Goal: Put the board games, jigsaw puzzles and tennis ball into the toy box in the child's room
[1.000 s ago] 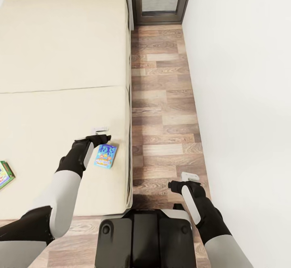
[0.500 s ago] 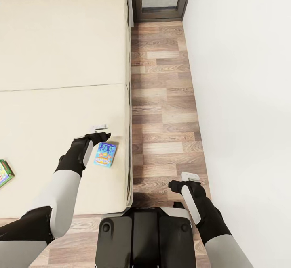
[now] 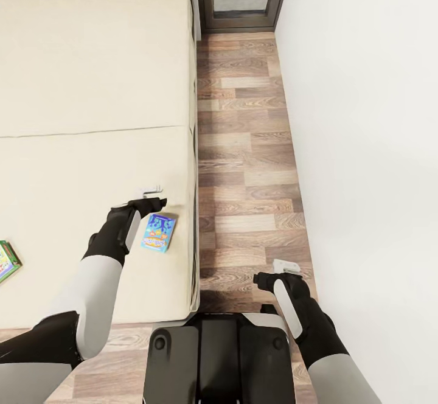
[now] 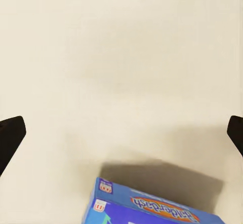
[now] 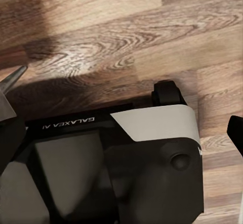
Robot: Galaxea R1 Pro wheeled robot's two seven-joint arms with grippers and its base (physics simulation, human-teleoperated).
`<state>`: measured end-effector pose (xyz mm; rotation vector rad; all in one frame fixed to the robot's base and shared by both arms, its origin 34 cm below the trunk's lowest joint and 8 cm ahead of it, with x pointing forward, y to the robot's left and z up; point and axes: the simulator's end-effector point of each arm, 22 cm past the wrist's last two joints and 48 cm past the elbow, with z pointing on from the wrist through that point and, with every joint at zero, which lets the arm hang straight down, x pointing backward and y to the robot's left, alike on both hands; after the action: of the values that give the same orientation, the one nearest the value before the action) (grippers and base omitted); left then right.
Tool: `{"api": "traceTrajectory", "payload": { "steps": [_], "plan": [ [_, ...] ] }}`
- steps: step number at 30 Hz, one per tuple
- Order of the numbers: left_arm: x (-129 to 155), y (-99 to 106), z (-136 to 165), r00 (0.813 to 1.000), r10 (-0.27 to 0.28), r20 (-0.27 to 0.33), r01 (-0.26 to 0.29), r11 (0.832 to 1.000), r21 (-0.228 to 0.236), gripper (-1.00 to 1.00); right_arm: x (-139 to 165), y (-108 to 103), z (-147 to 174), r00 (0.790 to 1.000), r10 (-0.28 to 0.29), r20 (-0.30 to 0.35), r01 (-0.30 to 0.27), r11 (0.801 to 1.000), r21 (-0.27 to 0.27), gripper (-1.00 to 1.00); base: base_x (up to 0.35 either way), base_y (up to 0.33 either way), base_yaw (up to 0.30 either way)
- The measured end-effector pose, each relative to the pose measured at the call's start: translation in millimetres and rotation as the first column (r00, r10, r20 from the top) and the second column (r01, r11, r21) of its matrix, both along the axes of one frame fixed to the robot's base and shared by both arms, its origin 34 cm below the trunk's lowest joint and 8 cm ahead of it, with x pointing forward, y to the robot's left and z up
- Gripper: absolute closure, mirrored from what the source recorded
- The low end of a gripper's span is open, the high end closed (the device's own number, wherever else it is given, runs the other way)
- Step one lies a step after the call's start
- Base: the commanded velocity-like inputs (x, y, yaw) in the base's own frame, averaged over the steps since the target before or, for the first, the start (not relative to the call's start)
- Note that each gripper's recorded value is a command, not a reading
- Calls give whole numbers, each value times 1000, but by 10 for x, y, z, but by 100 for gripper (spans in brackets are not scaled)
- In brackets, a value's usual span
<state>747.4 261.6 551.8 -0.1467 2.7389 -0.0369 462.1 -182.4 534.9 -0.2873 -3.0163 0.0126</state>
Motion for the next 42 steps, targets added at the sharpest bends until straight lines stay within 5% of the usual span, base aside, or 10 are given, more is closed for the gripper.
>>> {"api": "traceTrajectory", "payload": {
  "steps": [42],
  "plan": [
    [-120,26,-178,1000,-6,-26,6,1000,5,-100,-117,49,-92,1000,-7,-26,7,1000,12,-100,-37,0,0]
  ]
}}
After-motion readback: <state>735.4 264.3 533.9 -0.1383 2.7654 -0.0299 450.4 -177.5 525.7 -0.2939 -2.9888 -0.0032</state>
